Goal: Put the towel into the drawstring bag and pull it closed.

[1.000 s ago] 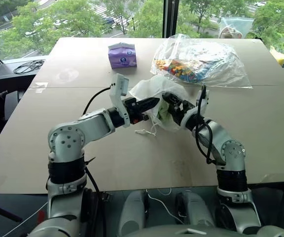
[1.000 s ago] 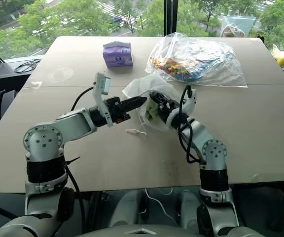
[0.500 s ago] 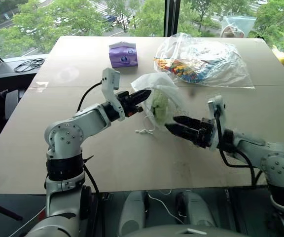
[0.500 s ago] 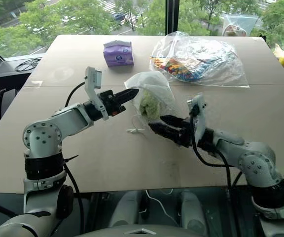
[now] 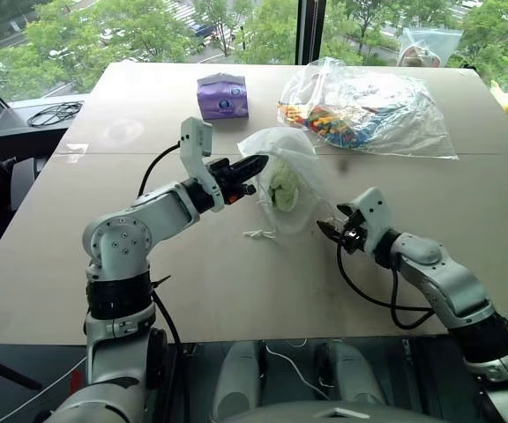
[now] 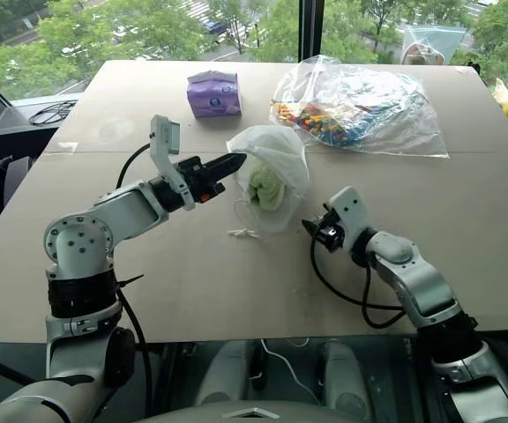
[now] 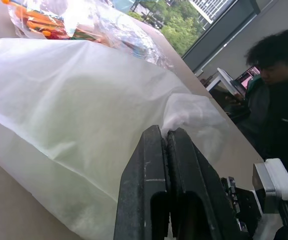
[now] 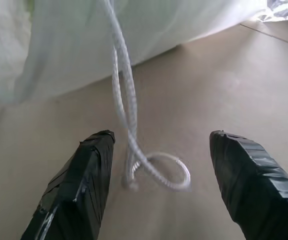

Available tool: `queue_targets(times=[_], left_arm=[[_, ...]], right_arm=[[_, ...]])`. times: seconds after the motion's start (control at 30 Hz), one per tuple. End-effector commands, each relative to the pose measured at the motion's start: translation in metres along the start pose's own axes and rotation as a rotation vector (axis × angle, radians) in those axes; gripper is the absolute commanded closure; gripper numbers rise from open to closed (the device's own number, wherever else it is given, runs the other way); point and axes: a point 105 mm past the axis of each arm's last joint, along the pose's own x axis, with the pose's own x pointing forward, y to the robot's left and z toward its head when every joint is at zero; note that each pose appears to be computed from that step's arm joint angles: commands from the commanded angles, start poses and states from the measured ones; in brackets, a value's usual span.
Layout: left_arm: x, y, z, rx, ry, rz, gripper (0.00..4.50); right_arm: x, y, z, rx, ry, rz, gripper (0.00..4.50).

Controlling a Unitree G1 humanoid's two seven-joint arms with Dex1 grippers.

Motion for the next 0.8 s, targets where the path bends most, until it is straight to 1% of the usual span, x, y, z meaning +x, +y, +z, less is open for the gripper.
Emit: queue_targets(times=[0.03,0.07,0.1,0.17,0.2,0.23,0.47,0.6,0.63,0.67,0.73,0.77,0.8], left_arm=[[-0.003,-0.006,0.012,0.026,-0.047,-0.012,4.50],[-0.004,-0.006,0.012,0.027,-0.048,-0.010,4.50],[-0.004,-0.005,0.012,0.028,-0.047,-0.006,4.50],[-0.005,-0.004,0.013,0.028,-0.047,-0.004,4.50],[-0.004,-0.004,0.013,0.027,-0.047,-0.004,4.50],[-0.004,-0.004,0.012,0.027,-0.045,-0.003,4.50],[-0.002,-0.005,0.008,0.024,-0.026,-0.019,4.50],[-0.003,-0.015,0.012,0.033,-0.052,-0.090,4.50],[-0.004,-0.017,0.012,0.044,-0.052,-0.097,3.94],[-0.004,-0.015,0.012,0.058,-0.050,-0.090,3.72],[-0.009,-0.002,0.016,0.078,-0.052,-0.030,3.00],[-0.015,0.005,0.019,0.091,-0.052,-0.009,2.54],[-0.019,0.008,0.023,0.099,-0.055,-0.002,2.54]], right_arm=[[-0.001,-0.010,0.011,-0.017,-0.049,-0.045,1.78],[-0.002,-0.009,0.010,-0.022,-0.044,-0.035,1.99],[-0.004,-0.007,0.010,-0.025,-0.041,-0.024,2.53],[-0.008,-0.006,0.010,-0.020,-0.040,-0.009,3.34],[-0.011,-0.005,0.011,-0.020,-0.044,0.004,3.98],[-0.014,-0.004,0.012,-0.019,-0.046,0.018,4.44],[-0.028,0.011,0.023,0.030,-0.073,0.121,4.44],[-0.026,0.011,0.028,0.049,-0.086,0.119,4.44],[-0.025,0.010,0.028,0.052,-0.089,0.115,4.50],[-0.025,0.009,0.029,0.058,-0.092,0.111,4.50],[-0.024,0.009,0.032,0.077,-0.104,0.108,4.50],[-0.023,0.008,0.035,0.094,-0.115,0.108,4.50],[-0.023,0.008,0.038,0.109,-0.126,0.107,4.50]])
